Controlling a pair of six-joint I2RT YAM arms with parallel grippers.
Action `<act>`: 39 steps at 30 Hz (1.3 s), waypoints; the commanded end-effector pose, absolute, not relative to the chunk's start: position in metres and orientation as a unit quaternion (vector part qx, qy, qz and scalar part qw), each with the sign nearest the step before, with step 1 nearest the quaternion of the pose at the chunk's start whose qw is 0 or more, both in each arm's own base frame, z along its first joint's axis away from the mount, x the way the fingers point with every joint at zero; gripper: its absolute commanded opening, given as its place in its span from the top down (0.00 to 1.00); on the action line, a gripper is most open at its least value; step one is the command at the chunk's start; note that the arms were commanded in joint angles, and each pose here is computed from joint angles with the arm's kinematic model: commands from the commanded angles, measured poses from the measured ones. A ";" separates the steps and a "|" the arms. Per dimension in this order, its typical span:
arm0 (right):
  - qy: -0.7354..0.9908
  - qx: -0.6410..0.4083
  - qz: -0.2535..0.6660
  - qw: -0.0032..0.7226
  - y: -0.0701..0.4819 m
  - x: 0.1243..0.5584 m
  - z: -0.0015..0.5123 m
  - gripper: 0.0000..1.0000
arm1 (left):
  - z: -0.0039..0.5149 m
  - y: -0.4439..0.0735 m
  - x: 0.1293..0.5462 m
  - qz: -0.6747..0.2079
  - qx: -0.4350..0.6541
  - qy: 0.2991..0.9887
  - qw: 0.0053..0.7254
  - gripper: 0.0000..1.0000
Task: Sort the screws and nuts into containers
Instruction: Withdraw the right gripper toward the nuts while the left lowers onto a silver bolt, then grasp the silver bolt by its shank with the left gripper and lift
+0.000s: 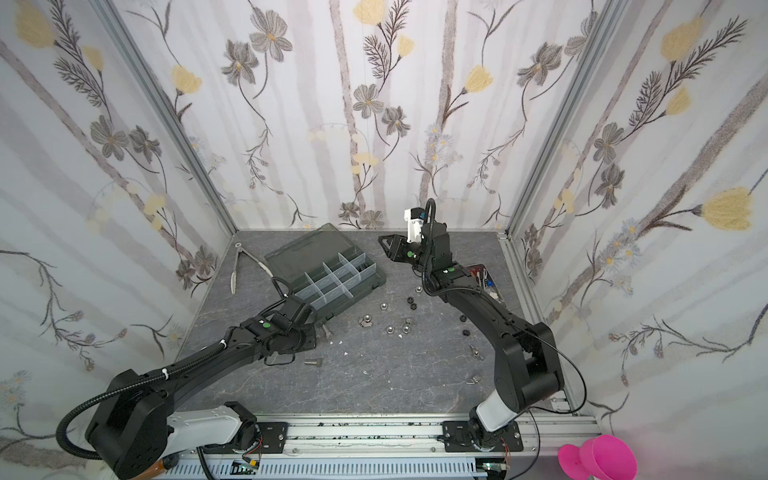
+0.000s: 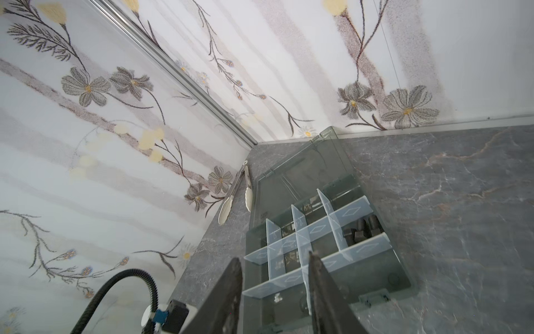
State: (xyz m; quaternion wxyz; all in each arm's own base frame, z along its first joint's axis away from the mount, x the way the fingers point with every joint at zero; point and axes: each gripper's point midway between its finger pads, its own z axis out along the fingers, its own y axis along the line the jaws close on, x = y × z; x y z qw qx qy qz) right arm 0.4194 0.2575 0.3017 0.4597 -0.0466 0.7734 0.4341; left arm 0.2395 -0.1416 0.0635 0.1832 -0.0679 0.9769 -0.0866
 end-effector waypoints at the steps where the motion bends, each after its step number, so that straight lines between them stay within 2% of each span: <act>1: 0.764 -0.026 0.424 0.486 0.241 0.408 0.315 0.58 | 0.056 -0.147 0.244 -0.083 -0.047 0.981 0.171 0.56; 5: 0.771 -0.025 0.403 0.493 0.225 0.395 0.311 0.54 | 0.049 -0.148 0.247 -0.077 -0.045 0.982 0.169 0.56; 15: 0.765 -0.015 0.417 0.491 0.180 0.390 0.312 0.53 | 0.031 -0.143 0.261 -0.026 -0.036 0.987 0.153 0.59; 24: 0.756 -0.004 0.410 0.510 0.169 0.378 0.303 0.53 | 0.018 -0.137 0.257 0.008 -0.021 0.992 0.120 0.61; 39: 0.749 -0.008 0.405 0.524 0.163 0.368 0.312 0.52 | 0.015 -0.134 0.254 0.022 -0.003 0.994 0.106 0.70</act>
